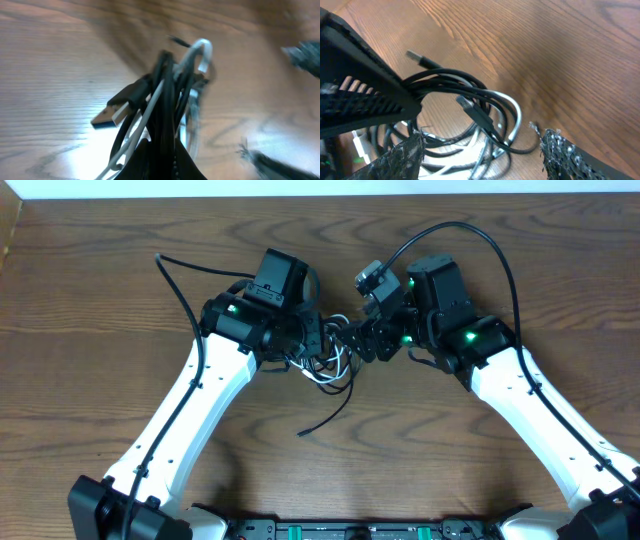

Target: Untangle cables

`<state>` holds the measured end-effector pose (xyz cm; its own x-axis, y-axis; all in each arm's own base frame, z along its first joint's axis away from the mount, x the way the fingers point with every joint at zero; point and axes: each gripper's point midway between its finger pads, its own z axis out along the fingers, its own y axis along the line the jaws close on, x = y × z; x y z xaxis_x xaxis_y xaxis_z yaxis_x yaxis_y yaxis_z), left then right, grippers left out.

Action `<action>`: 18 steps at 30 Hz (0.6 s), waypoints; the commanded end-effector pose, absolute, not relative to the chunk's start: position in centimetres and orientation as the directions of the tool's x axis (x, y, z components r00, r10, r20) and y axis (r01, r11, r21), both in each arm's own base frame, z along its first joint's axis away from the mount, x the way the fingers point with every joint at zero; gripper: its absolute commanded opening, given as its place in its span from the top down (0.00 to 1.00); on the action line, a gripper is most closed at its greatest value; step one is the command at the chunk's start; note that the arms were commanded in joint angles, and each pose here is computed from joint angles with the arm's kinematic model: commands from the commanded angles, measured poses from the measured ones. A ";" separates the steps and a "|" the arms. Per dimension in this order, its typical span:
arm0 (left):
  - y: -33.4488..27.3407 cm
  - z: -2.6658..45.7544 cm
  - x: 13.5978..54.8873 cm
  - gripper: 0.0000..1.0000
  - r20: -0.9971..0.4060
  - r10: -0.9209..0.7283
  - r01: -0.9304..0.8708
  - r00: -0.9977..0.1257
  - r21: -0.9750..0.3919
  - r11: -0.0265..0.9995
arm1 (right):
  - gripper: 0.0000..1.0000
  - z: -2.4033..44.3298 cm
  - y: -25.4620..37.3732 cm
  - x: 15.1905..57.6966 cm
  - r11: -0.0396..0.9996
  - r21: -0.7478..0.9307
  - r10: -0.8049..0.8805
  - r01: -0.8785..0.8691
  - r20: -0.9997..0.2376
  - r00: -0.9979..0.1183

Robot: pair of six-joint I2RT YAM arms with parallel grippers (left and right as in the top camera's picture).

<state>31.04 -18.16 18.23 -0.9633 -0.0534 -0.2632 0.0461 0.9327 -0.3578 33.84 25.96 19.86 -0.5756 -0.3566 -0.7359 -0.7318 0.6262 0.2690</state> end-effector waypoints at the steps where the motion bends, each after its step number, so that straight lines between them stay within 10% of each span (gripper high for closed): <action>1: -19.6 19.1 30.2 0.93 -0.263 0.033 0.147 -0.964 -0.427 0.892 | 0.28 19.3 25.7 33.7 0.612 0.201 -0.417 -0.765 -0.740 -0.528; 18: -19.4 20.3 31.7 0.93 -0.279 -0.017 0.137 -0.960 -0.521 0.843 | 0.27 18.2 22.6 35.1 0.756 0.272 -0.297 -0.595 -0.667 -0.683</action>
<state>31.26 -18.89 19.14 -0.9661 -0.0166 -0.2578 0.1087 0.8792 -0.4639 34.31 24.00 18.49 -0.6182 -0.3722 -0.6924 -0.6794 0.6960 0.2324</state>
